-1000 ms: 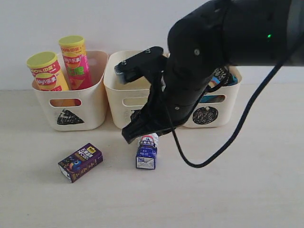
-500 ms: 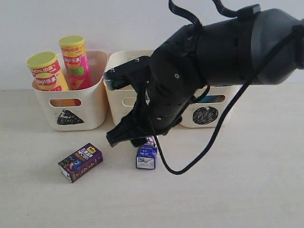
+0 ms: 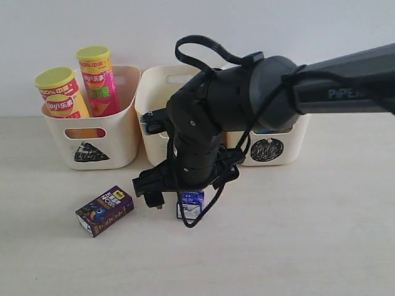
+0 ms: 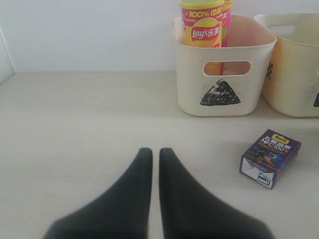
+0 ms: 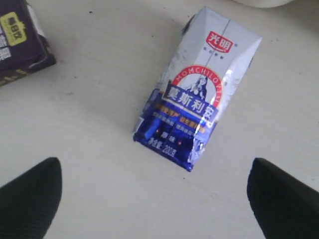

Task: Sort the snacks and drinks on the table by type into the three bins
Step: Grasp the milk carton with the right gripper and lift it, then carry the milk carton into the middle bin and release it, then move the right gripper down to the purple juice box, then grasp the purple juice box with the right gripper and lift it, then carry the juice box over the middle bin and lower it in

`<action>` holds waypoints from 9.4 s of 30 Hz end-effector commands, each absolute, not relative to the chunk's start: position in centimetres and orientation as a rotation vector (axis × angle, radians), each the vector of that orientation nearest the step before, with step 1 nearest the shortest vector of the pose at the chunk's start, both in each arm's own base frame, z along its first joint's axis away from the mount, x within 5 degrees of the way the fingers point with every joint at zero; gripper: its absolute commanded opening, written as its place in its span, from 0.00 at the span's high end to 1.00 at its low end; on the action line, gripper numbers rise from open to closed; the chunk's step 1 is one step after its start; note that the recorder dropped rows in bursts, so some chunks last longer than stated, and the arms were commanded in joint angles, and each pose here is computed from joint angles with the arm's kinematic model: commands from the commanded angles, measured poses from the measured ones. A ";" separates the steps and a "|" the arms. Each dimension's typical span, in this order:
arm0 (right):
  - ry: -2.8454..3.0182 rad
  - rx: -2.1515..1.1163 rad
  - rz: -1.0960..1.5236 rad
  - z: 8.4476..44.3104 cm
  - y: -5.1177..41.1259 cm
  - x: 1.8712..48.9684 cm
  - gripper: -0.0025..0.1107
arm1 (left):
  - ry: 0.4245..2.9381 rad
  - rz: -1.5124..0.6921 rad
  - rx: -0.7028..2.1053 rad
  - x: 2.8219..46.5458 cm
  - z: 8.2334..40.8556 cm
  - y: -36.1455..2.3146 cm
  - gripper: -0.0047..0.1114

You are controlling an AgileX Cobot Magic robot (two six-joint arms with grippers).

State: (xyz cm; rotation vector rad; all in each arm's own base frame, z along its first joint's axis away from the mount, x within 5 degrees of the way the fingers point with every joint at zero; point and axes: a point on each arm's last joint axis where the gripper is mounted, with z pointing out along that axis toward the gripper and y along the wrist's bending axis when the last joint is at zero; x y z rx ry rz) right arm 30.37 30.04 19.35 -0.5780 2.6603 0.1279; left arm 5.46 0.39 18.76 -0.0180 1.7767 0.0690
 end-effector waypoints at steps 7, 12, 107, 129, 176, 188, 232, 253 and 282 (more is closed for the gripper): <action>2.714 -0.499 0.084 16.4 29.8 33.4 0.19 | 1.776 0.067 -0.016 5.4 18.7 0.4 0.92; 2.680 -0.503 0.115 15.7 29.8 34.2 0.19 | 1.776 0.067 -0.016 5.4 18.7 0.4 0.92; 2.112 -0.626 0.128 28.7 27.5 41.9 0.46 | 1.776 0.067 -0.016 5.4 18.7 0.4 0.92; 2.359 -1.168 0.477 28.1 34.3 31.9 0.98 | 1.776 0.067 -0.016 5.4 18.7 0.4 0.92; 2.282 -1.265 0.466 13.3 40.7 32.9 0.05 | 1.776 0.067 -0.016 5.4 18.7 0.4 0.92; 2.284 -1.257 0.450 13.5 40.6 32.9 0.96 | 1.776 0.067 -0.016 5.4 18.7 0.4 0.92; 1.987 -0.708 0.319 27.9 28.0 43.3 0.96 | 1.776 0.067 -0.016 5.4 18.7 0.4 0.92; 2.112 -0.389 0.434 23.6 26.5 46.0 0.95 | 1.776 0.067 -0.016 5.4 18.7 0.4 0.92; 2.138 -0.397 0.430 23.1 26.6 46.0 0.06 | 1.776 0.067 -0.016 5.4 18.7 0.4 0.92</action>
